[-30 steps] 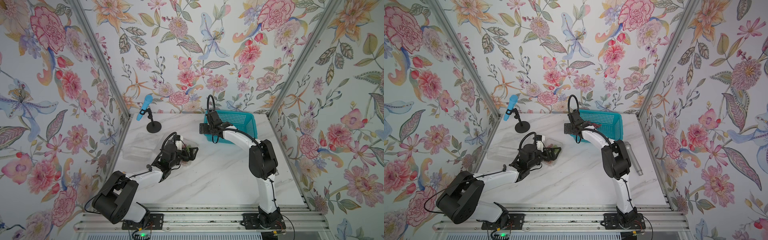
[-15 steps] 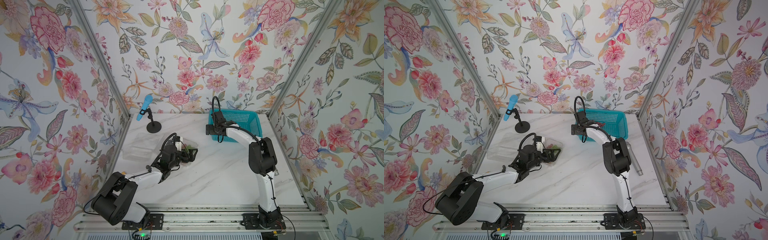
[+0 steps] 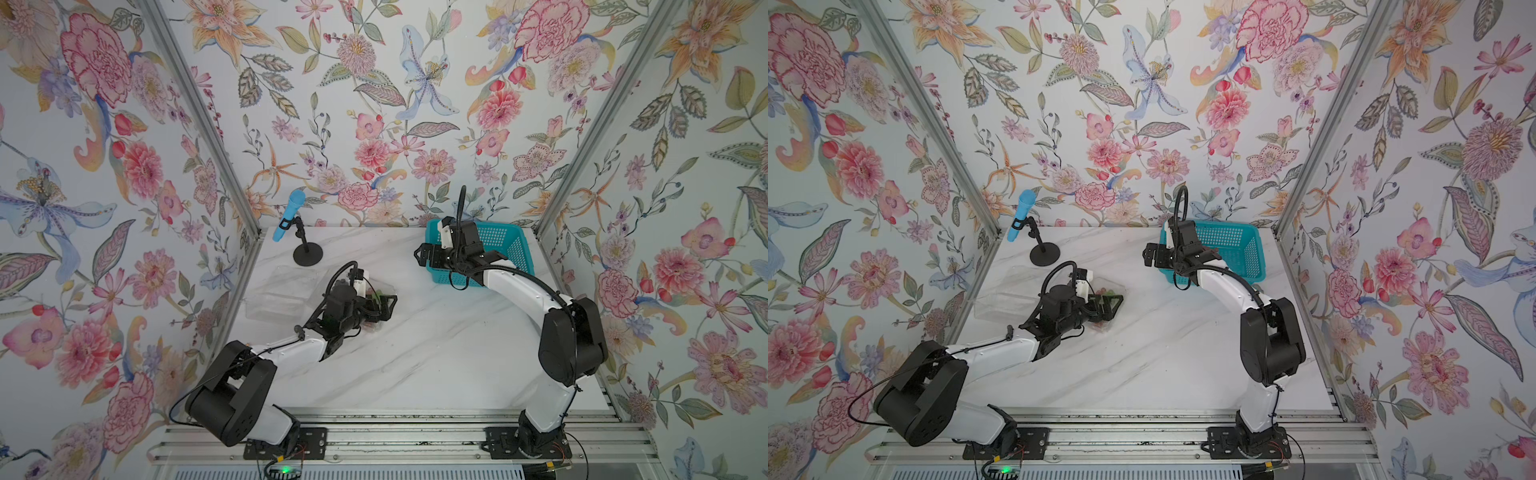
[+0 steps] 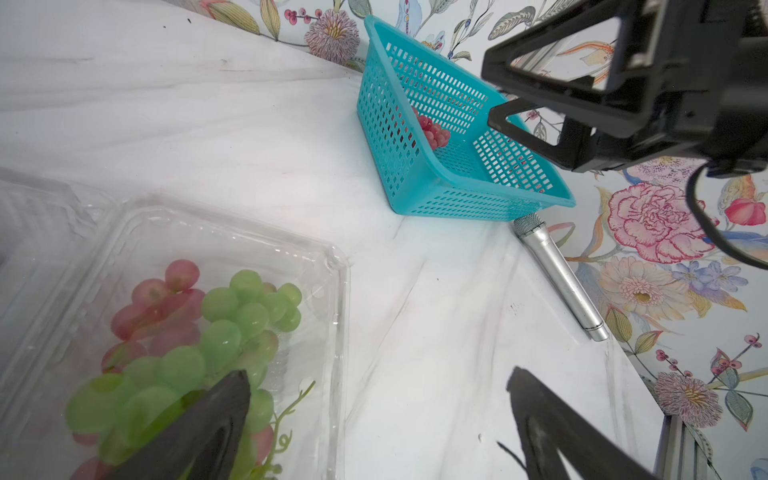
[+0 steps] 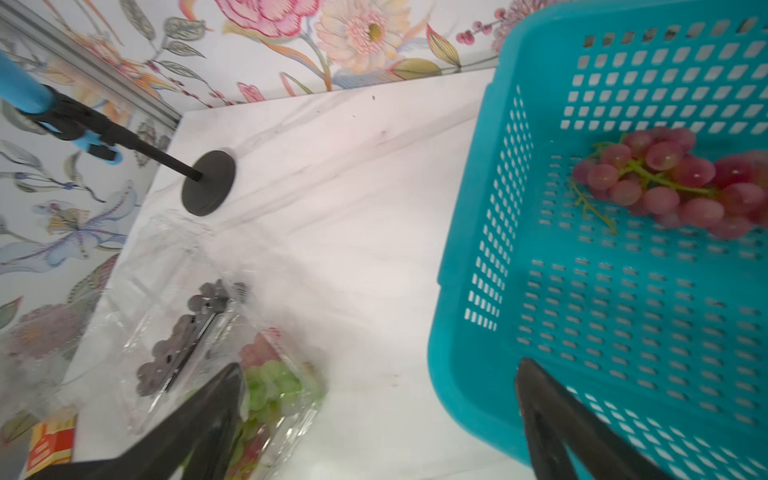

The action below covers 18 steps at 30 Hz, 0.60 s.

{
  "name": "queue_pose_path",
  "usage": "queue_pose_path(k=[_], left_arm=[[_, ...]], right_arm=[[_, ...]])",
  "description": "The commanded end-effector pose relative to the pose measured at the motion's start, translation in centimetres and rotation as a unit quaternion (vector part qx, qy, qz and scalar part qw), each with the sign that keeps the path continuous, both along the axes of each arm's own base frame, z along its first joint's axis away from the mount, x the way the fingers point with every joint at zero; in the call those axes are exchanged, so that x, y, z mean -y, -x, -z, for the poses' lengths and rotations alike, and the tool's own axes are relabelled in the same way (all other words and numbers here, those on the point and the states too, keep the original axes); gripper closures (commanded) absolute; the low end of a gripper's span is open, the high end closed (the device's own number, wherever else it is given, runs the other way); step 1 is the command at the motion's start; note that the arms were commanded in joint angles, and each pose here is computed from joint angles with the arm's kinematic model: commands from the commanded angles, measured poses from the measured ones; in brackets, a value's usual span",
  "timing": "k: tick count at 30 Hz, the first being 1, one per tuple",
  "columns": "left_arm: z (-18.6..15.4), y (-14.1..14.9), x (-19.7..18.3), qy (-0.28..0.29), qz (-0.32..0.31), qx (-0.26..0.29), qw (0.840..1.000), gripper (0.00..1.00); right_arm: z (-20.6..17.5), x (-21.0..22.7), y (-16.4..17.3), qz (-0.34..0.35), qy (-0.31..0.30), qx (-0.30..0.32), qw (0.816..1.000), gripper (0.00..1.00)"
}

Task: Pack grapes into containers
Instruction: Move the basket to the center of the board.

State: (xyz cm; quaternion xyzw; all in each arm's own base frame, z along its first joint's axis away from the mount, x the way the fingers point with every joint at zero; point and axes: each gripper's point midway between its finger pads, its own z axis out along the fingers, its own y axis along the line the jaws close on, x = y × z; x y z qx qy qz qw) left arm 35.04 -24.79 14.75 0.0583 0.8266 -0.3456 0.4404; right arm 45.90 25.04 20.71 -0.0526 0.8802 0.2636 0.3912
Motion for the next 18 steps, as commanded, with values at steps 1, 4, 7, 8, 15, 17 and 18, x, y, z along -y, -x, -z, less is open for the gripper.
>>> queue_pose_path(k=[1,4,7,8,15,17,18], left_arm=[[-0.1,-0.6,-0.3,-0.016,-0.01,0.011,1.0,0.0],[0.0,-0.4,-0.3,-0.006,-0.01,0.016,1.0,0.0],[0.3,0.0,-0.5,-0.009,-0.011,0.015,1.0,0.0],[0.2,0.1,-0.6,-0.007,-0.01,0.018,1.0,0.0],[-0.1,0.7,-0.4,-0.021,0.009,0.022,0.999,0.0],[-0.2,0.7,-0.2,-0.02,0.014,0.024,0.999,0.0],[-0.1,0.7,-0.2,-0.02,0.014,0.023,0.999,0.0]], right_arm=[[0.7,-1.2,1.8,-0.014,-0.051,-0.01,0.999,0.01],[3.4,-1.1,3.7,-0.015,-0.067,-0.03,0.997,0.01],[6.0,-1.6,5.3,-0.035,-0.085,-0.058,0.994,0.01],[6.8,-1.6,5.6,-0.034,-0.091,-0.065,0.993,0.0],[9.2,-1.5,6.2,-0.013,-0.14,-0.089,0.986,0.0],[9.5,-1.7,6.0,-0.008,-0.156,-0.095,0.983,0.01],[9.7,-1.9,6.0,-0.007,-0.162,-0.099,0.982,0.01]])
